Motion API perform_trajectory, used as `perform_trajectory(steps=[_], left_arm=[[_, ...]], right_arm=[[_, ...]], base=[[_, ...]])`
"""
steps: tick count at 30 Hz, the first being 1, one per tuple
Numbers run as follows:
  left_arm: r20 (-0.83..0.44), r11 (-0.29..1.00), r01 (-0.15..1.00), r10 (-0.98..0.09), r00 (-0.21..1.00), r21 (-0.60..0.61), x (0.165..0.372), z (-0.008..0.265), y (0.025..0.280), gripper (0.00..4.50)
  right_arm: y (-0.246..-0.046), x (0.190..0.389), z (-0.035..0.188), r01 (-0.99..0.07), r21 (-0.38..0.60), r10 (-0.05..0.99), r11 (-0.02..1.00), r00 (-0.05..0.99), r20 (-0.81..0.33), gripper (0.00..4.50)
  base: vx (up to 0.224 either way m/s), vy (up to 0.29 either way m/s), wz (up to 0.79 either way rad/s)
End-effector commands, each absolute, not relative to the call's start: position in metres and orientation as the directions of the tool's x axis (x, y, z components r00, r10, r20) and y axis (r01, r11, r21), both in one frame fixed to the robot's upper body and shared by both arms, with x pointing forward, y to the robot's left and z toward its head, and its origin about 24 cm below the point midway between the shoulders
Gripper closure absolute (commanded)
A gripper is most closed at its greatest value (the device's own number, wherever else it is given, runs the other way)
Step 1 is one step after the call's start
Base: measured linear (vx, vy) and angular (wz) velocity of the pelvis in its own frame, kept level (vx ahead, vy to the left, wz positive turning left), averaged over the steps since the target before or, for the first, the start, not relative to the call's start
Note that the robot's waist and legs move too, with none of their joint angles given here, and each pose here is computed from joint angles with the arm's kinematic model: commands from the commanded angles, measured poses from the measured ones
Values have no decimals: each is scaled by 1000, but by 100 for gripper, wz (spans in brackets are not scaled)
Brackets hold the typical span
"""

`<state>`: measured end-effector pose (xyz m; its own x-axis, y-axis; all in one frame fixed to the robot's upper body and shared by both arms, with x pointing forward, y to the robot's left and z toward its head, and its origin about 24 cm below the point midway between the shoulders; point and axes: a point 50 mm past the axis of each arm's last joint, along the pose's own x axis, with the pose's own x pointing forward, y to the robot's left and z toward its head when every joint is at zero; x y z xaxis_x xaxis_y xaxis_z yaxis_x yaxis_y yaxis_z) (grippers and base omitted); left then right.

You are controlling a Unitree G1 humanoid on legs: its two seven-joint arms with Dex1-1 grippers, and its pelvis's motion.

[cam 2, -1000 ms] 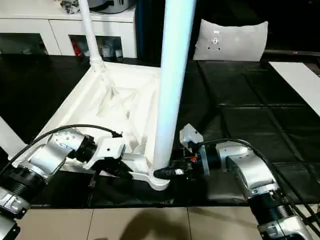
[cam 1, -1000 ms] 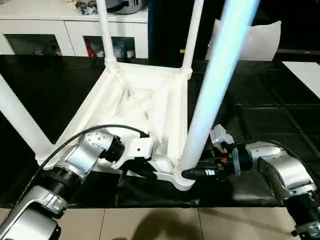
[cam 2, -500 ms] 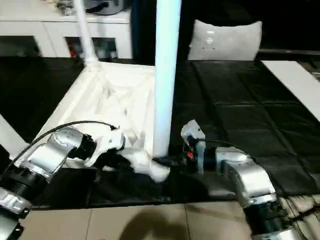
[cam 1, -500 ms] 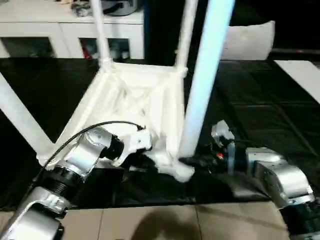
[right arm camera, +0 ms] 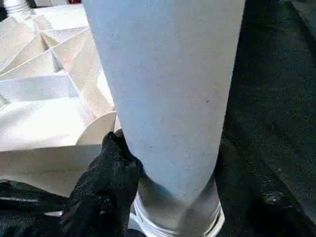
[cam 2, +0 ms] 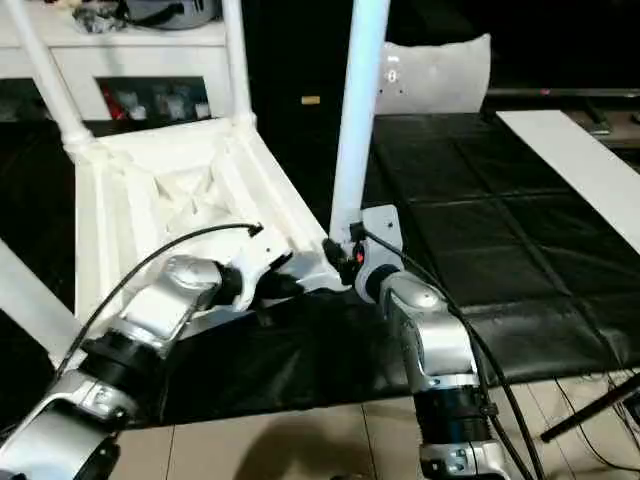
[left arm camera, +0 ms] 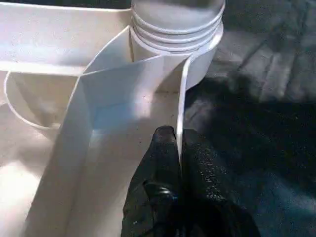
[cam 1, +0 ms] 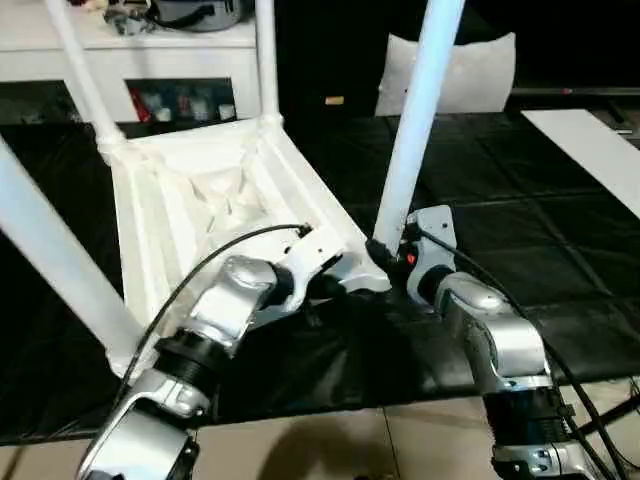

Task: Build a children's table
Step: Rotate leg to tighten

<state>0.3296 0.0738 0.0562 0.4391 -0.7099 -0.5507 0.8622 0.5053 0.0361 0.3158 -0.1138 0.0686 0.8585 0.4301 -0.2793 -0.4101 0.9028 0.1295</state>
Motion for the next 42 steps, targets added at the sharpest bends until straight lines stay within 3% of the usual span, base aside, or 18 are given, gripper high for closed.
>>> perform_trajectory(steps=[1,3,8,11,17,21,24,27,29,30,31,42], left_arm=[[-440,545,831,-722,533,112,342,86,61,450],[-448,533,838,-725,523,117,341,85,63,450],[-467,475,871,-747,473,123,337,82,69,450],[-506,397,908,-761,407,133,333,77,81,450],[-541,291,946,-777,322,145,330,76,98,450],[-551,149,980,-811,196,130,321,77,102,450],[-592,22,993,-801,87,117,312,74,106,450],[-628,-52,991,-778,36,121,309,70,110,450],[-633,-77,990,-774,14,116,307,70,111,450],[-637,-119,988,-771,-27,101,304,70,111,450],[-640,-146,985,-767,-52,94,302,70,112,450],[-653,-206,975,-750,-102,84,298,69,118,450]], right_arm=[[-73,304,66,-566,226,609,793,750,-257,181],[-76,304,67,-576,211,613,790,750,-248,147],[-92,306,71,-592,194,623,782,755,-207,114],[-117,301,73,-679,150,694,719,690,-206,91],[-142,290,81,-802,111,802,587,557,-214,38],[-156,293,82,-840,5,814,542,524,-249,2],[-160,292,82,-884,-9,844,468,450,-291,2],[-157,283,84,-941,68,904,331,296,-308,2],[-156,282,85,-950,88,917,300,262,-301,2],[-155,281,85,-961,103,929,256,215,-303,30],[-155,280,84,-969,107,934,223,181,-307,30],[-154,281,81,-979,126,947,157,113,-300,113]], base=[[0,0,0],[0,0,0],[0,0,0],[0,0,0],[0,0,0],[0,0,0],[0,0,0],[0,0,0],[0,0,0],[0,0,0],[0,0,0],[0,0,0]])
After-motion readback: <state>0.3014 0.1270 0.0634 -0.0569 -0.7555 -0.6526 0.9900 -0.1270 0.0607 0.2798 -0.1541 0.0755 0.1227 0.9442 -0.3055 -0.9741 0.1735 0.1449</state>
